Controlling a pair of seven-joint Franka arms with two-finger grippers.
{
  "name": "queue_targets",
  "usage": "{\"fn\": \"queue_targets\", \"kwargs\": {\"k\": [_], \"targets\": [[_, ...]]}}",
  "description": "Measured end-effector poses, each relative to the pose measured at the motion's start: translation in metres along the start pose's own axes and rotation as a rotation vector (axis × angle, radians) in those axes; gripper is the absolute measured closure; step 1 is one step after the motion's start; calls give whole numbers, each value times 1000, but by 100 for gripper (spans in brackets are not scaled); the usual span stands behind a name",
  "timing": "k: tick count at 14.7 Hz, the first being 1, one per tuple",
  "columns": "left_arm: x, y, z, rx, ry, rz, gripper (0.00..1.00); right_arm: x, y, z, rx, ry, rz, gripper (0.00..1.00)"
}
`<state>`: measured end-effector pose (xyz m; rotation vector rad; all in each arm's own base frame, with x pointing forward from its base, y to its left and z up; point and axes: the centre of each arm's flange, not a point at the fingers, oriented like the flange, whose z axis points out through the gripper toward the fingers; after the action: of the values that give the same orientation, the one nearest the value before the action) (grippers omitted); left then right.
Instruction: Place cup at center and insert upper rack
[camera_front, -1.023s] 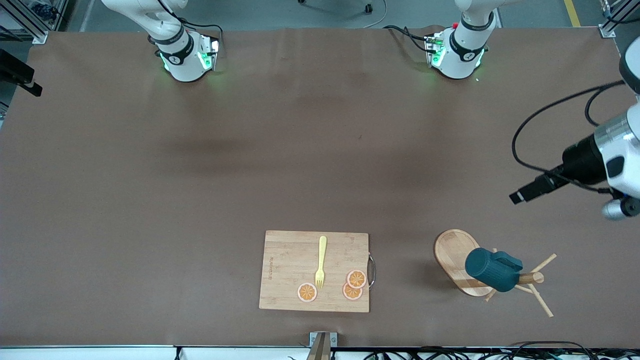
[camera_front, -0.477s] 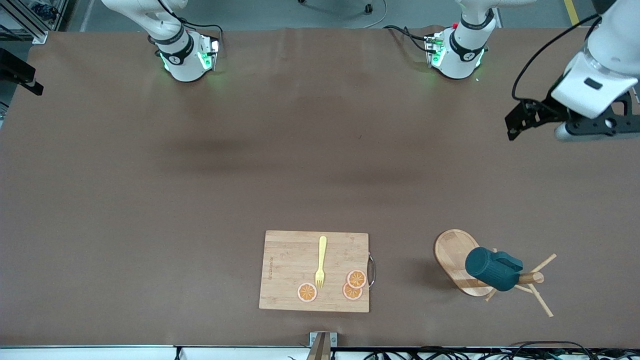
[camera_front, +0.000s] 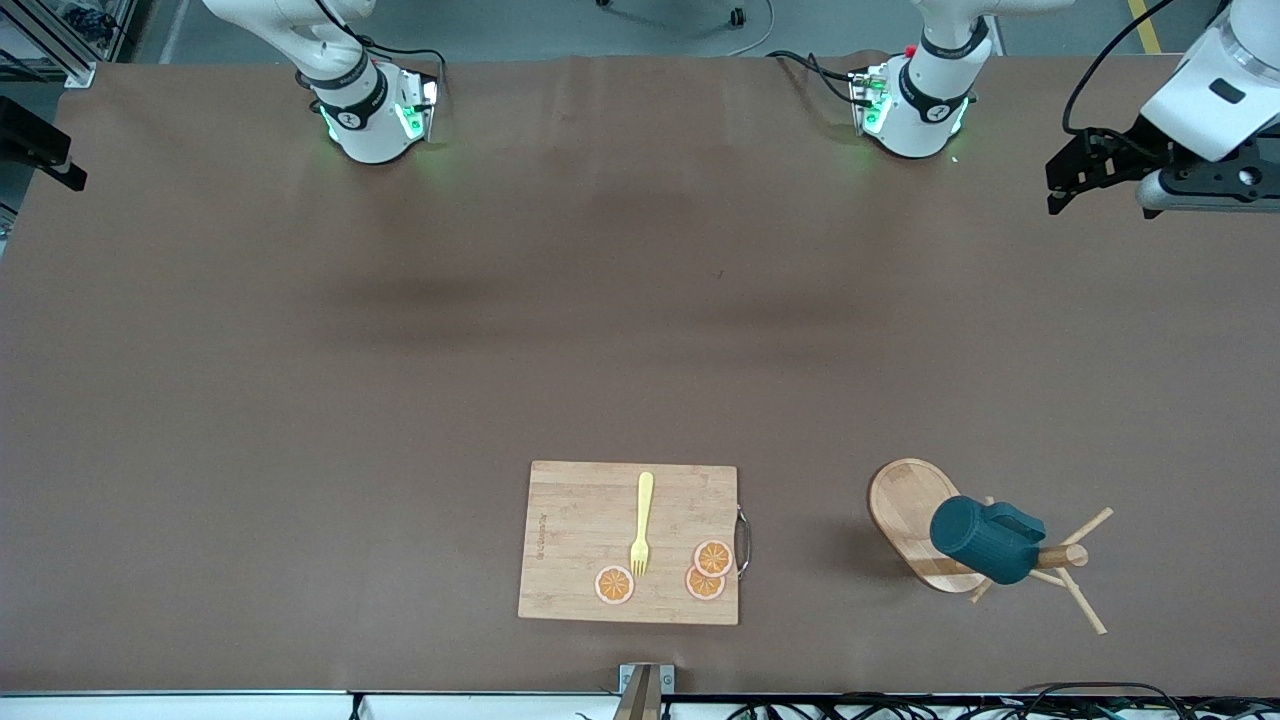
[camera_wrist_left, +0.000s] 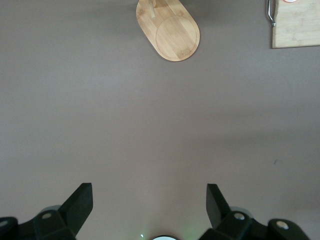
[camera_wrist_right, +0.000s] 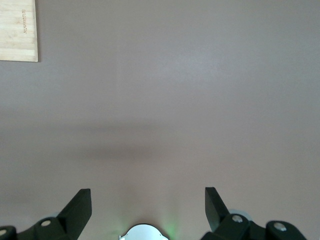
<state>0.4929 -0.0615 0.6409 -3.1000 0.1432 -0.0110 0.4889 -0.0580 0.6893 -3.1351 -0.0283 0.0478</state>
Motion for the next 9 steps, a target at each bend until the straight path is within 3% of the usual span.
{"fn": "queue_targets", "kwargs": {"k": [9], "targets": [[16, 3, 5, -46, -6, -2, 0, 0, 0, 0, 0, 0, 0, 0]]}}
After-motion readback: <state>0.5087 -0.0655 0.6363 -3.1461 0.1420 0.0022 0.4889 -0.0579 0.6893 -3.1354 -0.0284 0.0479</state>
